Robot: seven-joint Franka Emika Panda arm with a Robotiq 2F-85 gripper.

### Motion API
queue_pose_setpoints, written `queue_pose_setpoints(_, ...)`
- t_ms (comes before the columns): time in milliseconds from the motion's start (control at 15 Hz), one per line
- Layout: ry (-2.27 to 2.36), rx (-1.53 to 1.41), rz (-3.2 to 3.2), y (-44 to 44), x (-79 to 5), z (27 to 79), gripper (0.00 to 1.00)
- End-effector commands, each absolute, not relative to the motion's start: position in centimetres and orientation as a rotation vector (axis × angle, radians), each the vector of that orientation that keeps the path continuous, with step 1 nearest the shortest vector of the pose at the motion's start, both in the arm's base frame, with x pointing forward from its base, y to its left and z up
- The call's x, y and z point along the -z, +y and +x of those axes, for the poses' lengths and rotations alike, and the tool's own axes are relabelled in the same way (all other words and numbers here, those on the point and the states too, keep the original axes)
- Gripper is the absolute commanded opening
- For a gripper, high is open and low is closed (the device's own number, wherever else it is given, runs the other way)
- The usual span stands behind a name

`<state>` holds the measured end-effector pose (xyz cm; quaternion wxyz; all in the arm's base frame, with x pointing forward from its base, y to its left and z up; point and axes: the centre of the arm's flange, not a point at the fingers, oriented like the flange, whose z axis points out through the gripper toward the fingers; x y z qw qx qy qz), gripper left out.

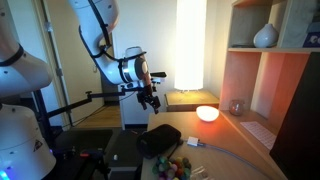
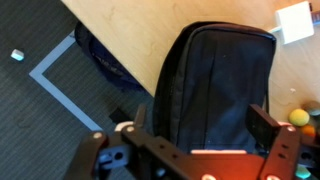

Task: Put the charger cable, head and the plastic object onto the floor.

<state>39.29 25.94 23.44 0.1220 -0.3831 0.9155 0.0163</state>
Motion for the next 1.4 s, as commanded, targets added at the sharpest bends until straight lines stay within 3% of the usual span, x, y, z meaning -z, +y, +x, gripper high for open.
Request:
queue_pose_setpoints(0, 2.616, 0.039, -0.900, 23.7, -26.1, 40.6, 1.00)
queue_pose_setpoints(1000, 2.664, 0.267, -0.181, 14.8, -30.3, 54.5, 1.00)
queue_pose_setpoints(1333, 2.701, 0.274, -0.054, 14.2, -29.1, 56.2, 1.00)
